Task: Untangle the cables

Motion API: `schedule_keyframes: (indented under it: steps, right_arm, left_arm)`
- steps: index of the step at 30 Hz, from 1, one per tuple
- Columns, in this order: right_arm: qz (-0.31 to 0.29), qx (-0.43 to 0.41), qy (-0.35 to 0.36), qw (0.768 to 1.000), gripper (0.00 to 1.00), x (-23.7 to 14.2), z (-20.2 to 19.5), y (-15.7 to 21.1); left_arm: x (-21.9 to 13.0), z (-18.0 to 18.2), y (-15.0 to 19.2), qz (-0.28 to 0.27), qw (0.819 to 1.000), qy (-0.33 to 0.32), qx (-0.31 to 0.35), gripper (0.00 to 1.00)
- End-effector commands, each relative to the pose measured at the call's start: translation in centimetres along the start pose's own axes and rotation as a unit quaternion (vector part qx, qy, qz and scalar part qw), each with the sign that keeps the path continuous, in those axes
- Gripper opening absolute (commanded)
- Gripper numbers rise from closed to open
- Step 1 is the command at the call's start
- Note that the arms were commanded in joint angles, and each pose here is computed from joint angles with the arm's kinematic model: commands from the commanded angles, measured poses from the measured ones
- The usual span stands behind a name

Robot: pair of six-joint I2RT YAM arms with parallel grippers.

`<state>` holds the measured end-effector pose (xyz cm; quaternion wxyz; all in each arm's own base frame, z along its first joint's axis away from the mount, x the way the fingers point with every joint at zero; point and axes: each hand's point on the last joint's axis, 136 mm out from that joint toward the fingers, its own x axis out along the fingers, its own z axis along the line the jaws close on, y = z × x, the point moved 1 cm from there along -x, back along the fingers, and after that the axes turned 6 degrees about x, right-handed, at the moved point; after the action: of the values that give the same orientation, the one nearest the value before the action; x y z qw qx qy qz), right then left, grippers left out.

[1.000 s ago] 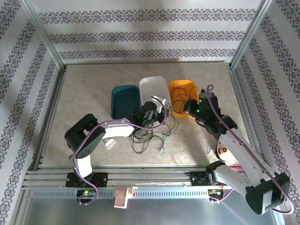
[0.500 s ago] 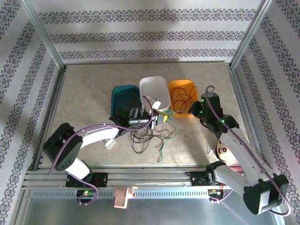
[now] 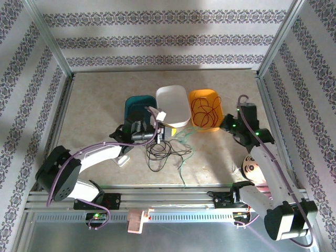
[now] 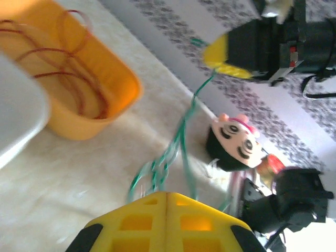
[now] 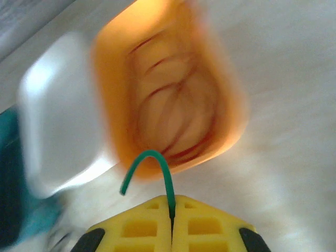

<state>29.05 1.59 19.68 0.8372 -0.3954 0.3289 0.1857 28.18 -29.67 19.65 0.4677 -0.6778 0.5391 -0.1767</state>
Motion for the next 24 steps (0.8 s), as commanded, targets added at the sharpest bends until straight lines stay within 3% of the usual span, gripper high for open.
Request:
schedule_keyframes:
  steps: [1,8,11,12,14,16,22,24]
  right_arm:
    - [-0.098,0.006,0.131,0.986,0.00,-2.1,-5.5,-4.1]
    - [-0.068,0.006,0.092,0.993,0.00,-1.2,-4.1,-3.2]
    - [-0.053,0.000,0.073,0.996,0.00,-0.8,-3.1,-2.4]
    - [-0.048,-0.003,0.062,0.997,0.00,-0.7,-2.6,-2.1]
    - [-0.038,-0.010,0.017,0.999,0.00,-0.6,-0.9,-1.6]
    - [-0.023,-0.019,-0.039,0.999,0.00,-0.6,1.3,-0.8]
    - [0.047,-0.078,-0.157,0.983,0.00,-1.2,7.8,2.5]
    - [0.067,-0.085,-0.180,0.978,0.00,-1.3,9.3,3.4]
  left_arm:
    - [-2.2,3.8,1.6,0.017,0.996,-0.074,-0.036,0.00]
    - [-2.0,4.2,2.7,0.050,0.995,-0.085,-0.032,0.00]
    - [-1.3,3.9,3.2,0.081,0.991,-0.103,0.007,0.00]
    - [-0.8,3.4,3.4,0.095,0.989,-0.106,0.028,0.05]
    - [0.2,2.3,3.7,0.115,0.987,-0.099,0.060,0.26]
    - [1.5,1.3,3.6,0.123,0.986,-0.085,0.077,0.38]
    - [4.9,0.4,3.2,0.123,0.986,-0.059,0.097,0.61]
    - [6.0,-0.1,2.9,0.121,0.986,-0.047,0.102,0.63]
